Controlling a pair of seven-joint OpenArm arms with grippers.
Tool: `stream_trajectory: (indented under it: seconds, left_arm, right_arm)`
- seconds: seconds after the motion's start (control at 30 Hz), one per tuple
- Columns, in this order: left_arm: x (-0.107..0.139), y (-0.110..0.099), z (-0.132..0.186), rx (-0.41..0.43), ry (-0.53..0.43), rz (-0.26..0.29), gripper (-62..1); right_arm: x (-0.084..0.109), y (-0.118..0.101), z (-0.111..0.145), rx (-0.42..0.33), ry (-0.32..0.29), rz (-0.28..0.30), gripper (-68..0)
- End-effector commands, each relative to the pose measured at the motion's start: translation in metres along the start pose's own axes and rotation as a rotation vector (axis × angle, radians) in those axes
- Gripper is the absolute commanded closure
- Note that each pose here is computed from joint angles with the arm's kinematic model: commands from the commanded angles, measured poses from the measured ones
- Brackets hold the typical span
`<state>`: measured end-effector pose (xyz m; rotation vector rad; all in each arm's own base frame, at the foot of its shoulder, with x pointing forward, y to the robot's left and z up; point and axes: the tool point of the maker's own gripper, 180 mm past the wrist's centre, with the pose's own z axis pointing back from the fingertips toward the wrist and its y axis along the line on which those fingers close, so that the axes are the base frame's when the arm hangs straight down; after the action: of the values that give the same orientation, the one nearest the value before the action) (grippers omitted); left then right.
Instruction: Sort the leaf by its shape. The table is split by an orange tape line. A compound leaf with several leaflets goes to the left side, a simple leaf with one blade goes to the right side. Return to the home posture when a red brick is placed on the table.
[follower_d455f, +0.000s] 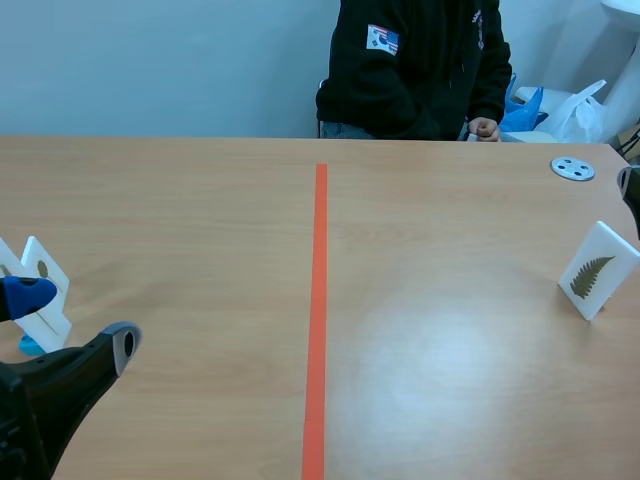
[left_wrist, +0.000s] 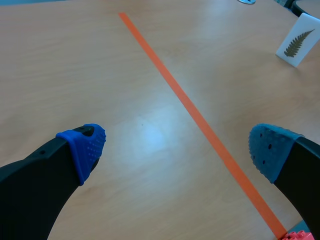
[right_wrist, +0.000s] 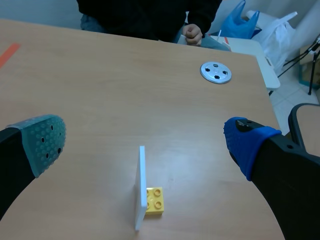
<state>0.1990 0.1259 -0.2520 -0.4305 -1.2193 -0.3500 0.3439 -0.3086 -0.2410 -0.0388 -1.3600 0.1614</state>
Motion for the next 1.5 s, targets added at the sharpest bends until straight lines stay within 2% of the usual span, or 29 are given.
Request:
stream_trajectory:
  seconds: [0.0,0.1,0.2,0.43,0.6,0.7,0.93,1.47]
  left_arm:
    - [0.011,-0.001,0.0,-0.004,-0.033,-0.009,-61.1]
    - [0.01,-0.001,-0.001,-0.004,-0.031,-0.01,-61.1]
    - [0.008,-0.001,-0.001,-0.006,-0.018,-0.011,-61.2]
    - [0.01,0.009,0.003,0.015,-0.008,-0.035,-62.3]
    - [0.013,0.009,0.005,-0.03,0.006,-0.065,-62.3]
    - [0.011,0.007,0.005,-0.05,0.028,-0.062,-62.3]
    - [0.013,0.006,0.006,-0.061,0.021,-0.011,-62.3]
    - [0.013,0.006,0.006,-0.059,0.021,-0.011,-62.3]
  right_arm:
    - [0.011,0.004,0.005,0.017,-0.012,0.032,-67.9]
    - [0.016,0.031,0.017,0.082,-0.002,0.073,-67.9]
    - [0.02,0.061,0.031,0.143,-0.001,0.088,-67.9]
    - [0.024,0.12,0.066,0.248,0.015,0.066,-67.9]
    - [0.024,0.149,0.087,0.303,0.036,0.04,-67.9]
    - [0.024,0.156,0.095,0.312,0.046,0.026,-67.9]
    - [0.019,0.157,0.097,0.306,0.064,0.014,-67.9]
    - [0.022,0.157,0.097,0.306,0.051,0.013,-67.9]
